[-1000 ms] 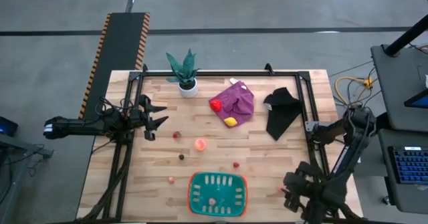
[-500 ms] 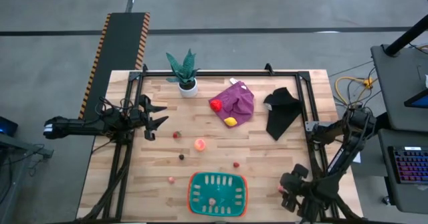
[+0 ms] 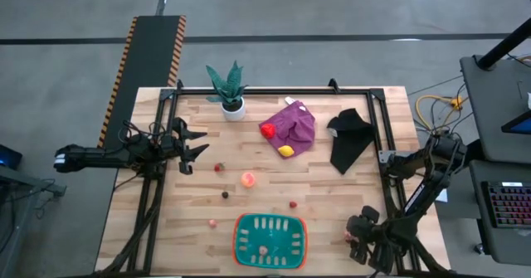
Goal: Pick and placing Produce into tupperware
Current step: Put the pink peach into the green basket
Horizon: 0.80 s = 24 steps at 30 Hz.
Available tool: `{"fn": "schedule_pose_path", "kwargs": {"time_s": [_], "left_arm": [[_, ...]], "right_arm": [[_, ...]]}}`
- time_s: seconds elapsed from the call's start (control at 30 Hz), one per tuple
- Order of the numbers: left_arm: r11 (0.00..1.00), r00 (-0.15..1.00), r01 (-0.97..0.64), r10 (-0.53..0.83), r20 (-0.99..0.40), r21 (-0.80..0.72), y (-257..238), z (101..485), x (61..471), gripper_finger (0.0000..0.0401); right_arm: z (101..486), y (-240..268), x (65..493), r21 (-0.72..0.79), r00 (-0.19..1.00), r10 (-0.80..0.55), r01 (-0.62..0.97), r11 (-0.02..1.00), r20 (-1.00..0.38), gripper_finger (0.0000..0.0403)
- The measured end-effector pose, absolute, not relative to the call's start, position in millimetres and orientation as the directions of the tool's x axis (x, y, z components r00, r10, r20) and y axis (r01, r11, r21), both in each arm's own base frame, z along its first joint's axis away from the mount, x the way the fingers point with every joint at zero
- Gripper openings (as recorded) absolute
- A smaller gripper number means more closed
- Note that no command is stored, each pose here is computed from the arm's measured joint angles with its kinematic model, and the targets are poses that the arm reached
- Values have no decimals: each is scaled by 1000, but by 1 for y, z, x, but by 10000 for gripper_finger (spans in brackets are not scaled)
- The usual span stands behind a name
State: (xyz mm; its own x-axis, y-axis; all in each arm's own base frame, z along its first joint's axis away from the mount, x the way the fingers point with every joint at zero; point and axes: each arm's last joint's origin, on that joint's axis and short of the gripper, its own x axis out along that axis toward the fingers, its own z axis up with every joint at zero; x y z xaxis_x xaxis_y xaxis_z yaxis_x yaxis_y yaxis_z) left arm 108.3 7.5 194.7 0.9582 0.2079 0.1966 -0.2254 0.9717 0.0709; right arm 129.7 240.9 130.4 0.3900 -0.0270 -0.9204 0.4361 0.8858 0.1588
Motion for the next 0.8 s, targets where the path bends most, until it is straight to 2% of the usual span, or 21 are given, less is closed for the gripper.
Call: {"fn": "schedule_pose_path", "kwargs": {"time_s": [0.23, 0.33, 0.63, 0.8], "left_arm": [[972, 958, -225, 208, 197, 70, 8, 195, 108, 169], [972, 958, -225, 208, 195, 71, 8, 195, 108, 169], [972, 958, -225, 208, 197, 71, 7, 195, 108, 169], [972, 958, -225, 208, 197, 71, 7, 195, 108, 169]], "right_arm": [[128, 239, 129, 153, 379, -28, 441, 884, -925, 211], [128, 238, 128, 144, 368, -30, 436, 889, -929, 180], [128, 239, 129, 153, 365, -18, 435, 887, -931, 54], [133, 244, 131, 182, 395, 4, 414, 892, -919, 35]]}}
